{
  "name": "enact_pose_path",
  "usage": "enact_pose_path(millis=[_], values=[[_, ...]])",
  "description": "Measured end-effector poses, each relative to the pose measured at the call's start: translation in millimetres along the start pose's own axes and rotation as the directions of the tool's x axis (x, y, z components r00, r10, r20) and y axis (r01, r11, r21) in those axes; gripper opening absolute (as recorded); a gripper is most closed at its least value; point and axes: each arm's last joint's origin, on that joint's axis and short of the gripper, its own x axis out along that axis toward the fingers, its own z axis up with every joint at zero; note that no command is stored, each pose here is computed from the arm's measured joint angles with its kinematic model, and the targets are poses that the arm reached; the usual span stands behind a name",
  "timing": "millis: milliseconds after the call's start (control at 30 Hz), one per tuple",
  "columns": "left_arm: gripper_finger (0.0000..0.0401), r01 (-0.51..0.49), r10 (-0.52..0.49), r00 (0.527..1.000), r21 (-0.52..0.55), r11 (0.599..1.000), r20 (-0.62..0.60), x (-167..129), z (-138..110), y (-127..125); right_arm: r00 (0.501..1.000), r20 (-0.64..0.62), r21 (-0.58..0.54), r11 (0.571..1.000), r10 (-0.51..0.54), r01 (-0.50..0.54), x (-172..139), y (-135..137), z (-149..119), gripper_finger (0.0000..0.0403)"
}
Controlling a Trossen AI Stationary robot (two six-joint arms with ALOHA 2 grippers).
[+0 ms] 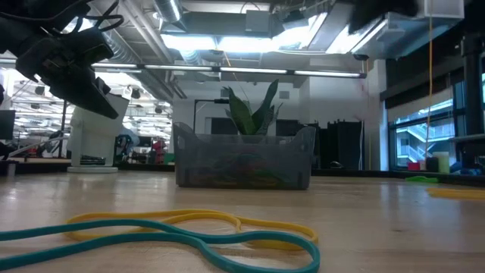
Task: Pick and place rubber bands into bin
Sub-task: Put the red rubber band into the black bin, then put the blue rubber band into the black bin
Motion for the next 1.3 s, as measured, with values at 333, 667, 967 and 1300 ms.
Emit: enact_pose_path(millis=[333, 667, 967, 1300], values=[[0.0002, 0.003, -0.003, 1.000, -0.003, 1.000, 0.019, 0.0, 1.9, -0.3, 0.939, 0.143, -0.201, 0.938, 0.312, -0.282, 41.1, 43.5, 45.9, 0.0000], [0.0002, 0.000, 0.000, 1.000, -0.003, 1.000, 0.019, 0.0, 1.8, -0.2, 0.915, -0.039, -0.317, 0.863, 0.402, -0.392, 124.1, 70.1, 47.6, 0.0000], [0.0002, 0.000, 0.000, 1.000, -0.003, 1.000, 0.019, 0.0, 1.8, -0.2, 0.892, -0.231, -0.294, 0.847, 0.388, -0.444, 182.8, 79.3, 27.0, 0.0000], [0.0002, 0.004, -0.004, 1.000, -0.003, 1.000, 0.018, 0.0, 1.8, -0.3, 0.882, -0.328, -0.271, 0.861, 0.338, -0.430, 217.0, 75.6, 14.9, 0.0000]])
